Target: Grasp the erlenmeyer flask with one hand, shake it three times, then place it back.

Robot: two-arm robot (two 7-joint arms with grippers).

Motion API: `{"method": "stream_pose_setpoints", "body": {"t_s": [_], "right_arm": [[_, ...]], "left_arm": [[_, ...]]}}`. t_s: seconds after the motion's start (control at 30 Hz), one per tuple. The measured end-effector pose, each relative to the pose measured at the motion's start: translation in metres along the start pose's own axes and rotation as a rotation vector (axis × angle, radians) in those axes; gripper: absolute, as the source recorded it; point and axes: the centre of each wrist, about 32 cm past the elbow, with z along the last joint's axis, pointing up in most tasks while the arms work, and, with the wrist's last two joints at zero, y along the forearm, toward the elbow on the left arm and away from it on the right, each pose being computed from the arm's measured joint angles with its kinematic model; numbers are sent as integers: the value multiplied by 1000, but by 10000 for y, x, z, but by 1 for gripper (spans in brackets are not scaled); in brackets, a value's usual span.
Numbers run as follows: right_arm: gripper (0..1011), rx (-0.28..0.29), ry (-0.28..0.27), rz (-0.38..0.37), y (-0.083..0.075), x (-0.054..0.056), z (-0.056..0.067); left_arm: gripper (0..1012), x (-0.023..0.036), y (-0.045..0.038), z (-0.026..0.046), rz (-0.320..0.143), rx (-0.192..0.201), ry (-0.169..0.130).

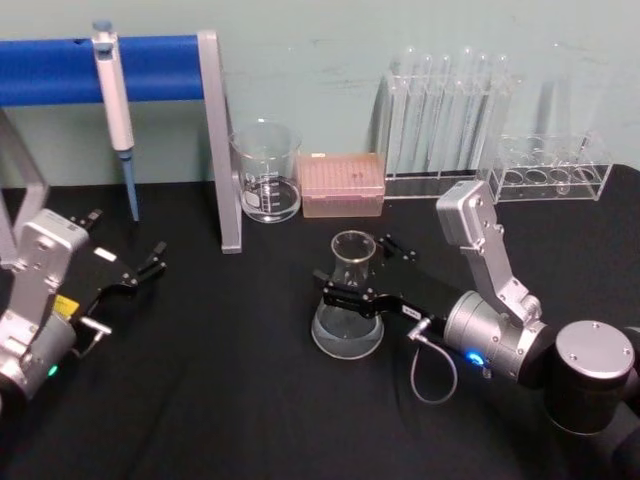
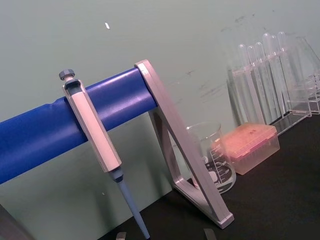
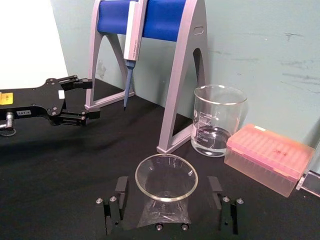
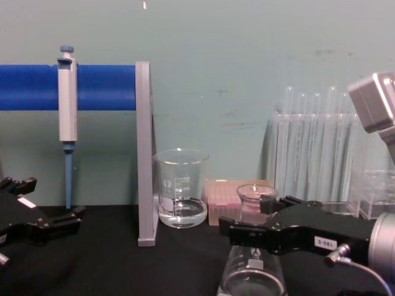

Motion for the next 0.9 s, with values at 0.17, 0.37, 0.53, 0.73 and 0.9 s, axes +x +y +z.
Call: {"method": "stream_pose_setpoints", "body": {"t_s": [0.17, 0.37, 0.53, 0.73, 0.9], "right_arm": [[1003, 1, 0, 0, 0, 0, 1], [1002, 2, 0, 0, 0, 0, 1], [1003, 5, 6, 14, -36, 13, 4], [1002, 2, 6, 21, -145, 37, 11], [1002, -5, 3, 14, -308, 58, 22]], "left_arm": [[1001, 0, 0, 0, 0, 0, 0], [1001, 0, 0, 0, 0, 0, 0], [1001, 0, 0, 0, 0, 0, 0], [1001, 0, 0, 0, 0, 0, 0], [1001, 0, 0, 0, 0, 0, 0]]}}
